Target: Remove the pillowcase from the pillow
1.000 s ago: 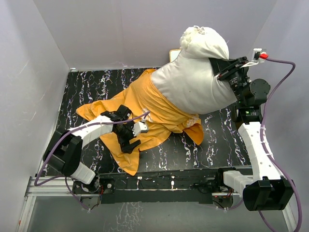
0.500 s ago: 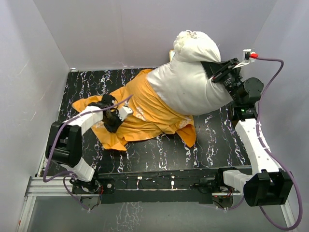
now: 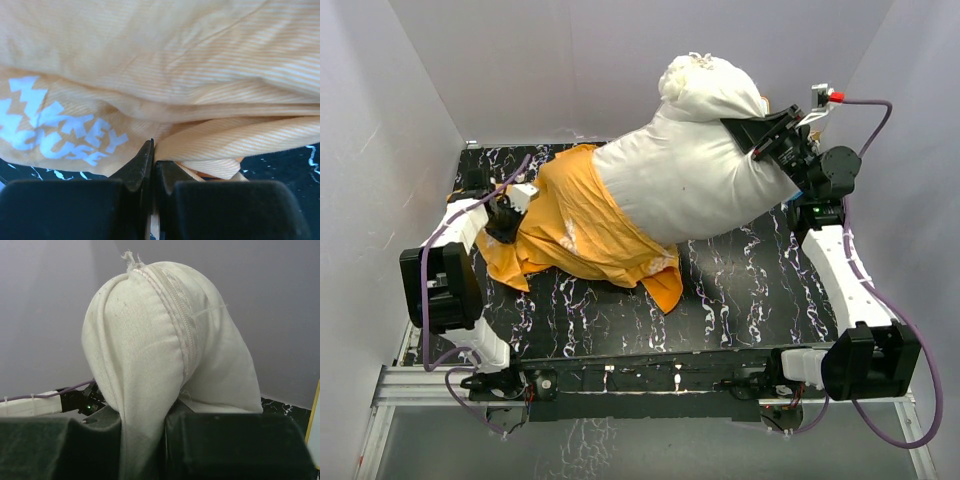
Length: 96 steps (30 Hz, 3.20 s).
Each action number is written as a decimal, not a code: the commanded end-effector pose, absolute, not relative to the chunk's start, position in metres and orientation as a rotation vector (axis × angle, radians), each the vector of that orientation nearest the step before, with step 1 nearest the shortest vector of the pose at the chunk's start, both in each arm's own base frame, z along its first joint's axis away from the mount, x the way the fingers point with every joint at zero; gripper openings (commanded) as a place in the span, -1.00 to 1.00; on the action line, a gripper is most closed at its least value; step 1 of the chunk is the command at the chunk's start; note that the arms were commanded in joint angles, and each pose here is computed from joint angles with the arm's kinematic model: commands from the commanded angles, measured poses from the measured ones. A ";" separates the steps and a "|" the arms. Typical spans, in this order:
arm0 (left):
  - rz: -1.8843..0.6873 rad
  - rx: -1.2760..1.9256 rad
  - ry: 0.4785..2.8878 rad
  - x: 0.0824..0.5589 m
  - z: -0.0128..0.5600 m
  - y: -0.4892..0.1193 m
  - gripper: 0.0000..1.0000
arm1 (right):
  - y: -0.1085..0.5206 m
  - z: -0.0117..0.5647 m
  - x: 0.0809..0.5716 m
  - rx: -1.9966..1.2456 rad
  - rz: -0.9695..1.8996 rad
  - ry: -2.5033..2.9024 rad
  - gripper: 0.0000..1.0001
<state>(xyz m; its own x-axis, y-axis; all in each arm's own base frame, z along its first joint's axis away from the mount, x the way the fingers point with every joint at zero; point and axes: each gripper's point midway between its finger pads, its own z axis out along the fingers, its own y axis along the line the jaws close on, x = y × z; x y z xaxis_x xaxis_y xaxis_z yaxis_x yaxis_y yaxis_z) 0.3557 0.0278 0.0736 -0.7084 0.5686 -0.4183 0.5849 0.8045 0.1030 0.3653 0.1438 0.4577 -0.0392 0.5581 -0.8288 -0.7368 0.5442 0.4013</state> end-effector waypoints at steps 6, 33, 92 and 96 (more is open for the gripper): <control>0.125 0.725 2.645 0.351 0.054 0.109 -1.00 | 0.084 0.598 0.307 -0.188 0.882 0.796 -0.84; 0.214 0.435 2.723 0.289 0.018 0.229 -1.00 | 0.080 0.686 0.258 -0.267 0.942 0.665 -0.84; 0.009 0.401 2.188 0.423 0.236 0.059 0.94 | 0.071 0.275 0.407 0.728 0.864 1.480 -0.82; -0.014 0.391 2.171 0.427 0.240 0.056 0.94 | 0.077 0.244 0.407 0.696 0.840 1.565 -0.69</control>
